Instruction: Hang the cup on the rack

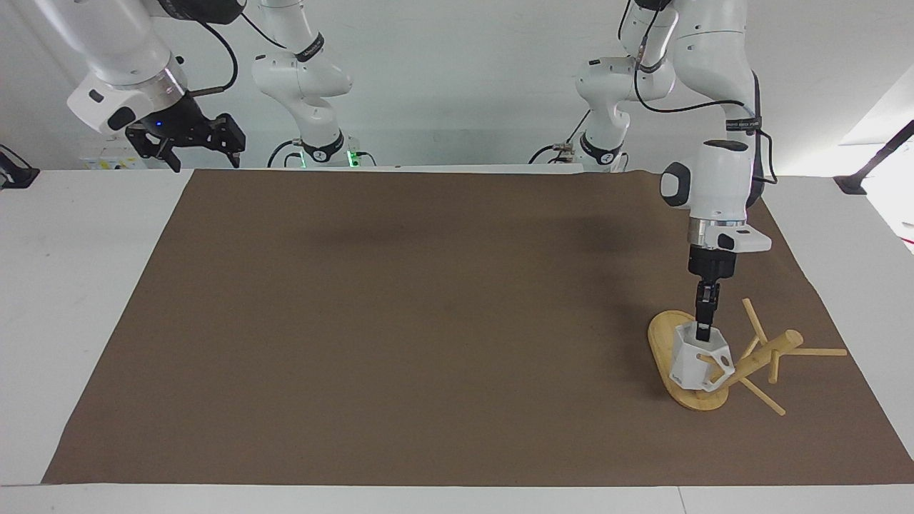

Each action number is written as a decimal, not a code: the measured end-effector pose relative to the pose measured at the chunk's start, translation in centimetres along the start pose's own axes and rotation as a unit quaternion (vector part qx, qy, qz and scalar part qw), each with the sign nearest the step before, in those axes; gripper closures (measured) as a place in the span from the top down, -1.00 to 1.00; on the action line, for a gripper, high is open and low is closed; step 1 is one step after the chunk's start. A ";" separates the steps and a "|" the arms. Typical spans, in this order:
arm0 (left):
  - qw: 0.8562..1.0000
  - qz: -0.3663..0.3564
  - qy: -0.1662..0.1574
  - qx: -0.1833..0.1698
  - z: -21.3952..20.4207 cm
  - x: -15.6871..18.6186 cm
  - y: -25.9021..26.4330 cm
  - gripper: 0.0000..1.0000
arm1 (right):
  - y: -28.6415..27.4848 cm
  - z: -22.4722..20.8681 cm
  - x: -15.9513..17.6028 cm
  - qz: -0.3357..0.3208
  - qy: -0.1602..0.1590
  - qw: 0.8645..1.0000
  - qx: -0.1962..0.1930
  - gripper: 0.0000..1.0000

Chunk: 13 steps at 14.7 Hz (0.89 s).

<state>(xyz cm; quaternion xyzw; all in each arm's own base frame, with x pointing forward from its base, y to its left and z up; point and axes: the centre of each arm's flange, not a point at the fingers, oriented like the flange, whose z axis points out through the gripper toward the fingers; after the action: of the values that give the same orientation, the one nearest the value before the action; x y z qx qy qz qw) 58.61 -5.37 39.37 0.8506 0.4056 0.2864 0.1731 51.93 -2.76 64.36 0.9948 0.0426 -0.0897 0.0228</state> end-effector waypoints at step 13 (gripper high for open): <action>0.951 0.177 -0.178 0.180 -15.8 8.9 9.4 1.00 | 3.4 1.0 -0.4 0.042 -0.005 0.999 0.017 1.00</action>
<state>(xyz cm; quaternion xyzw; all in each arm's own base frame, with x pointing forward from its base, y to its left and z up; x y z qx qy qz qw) 58.78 -3.08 59.67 0.9629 0.2559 0.0793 0.0332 51.71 -6.26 63.53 0.9955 -0.0011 -0.0946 0.0101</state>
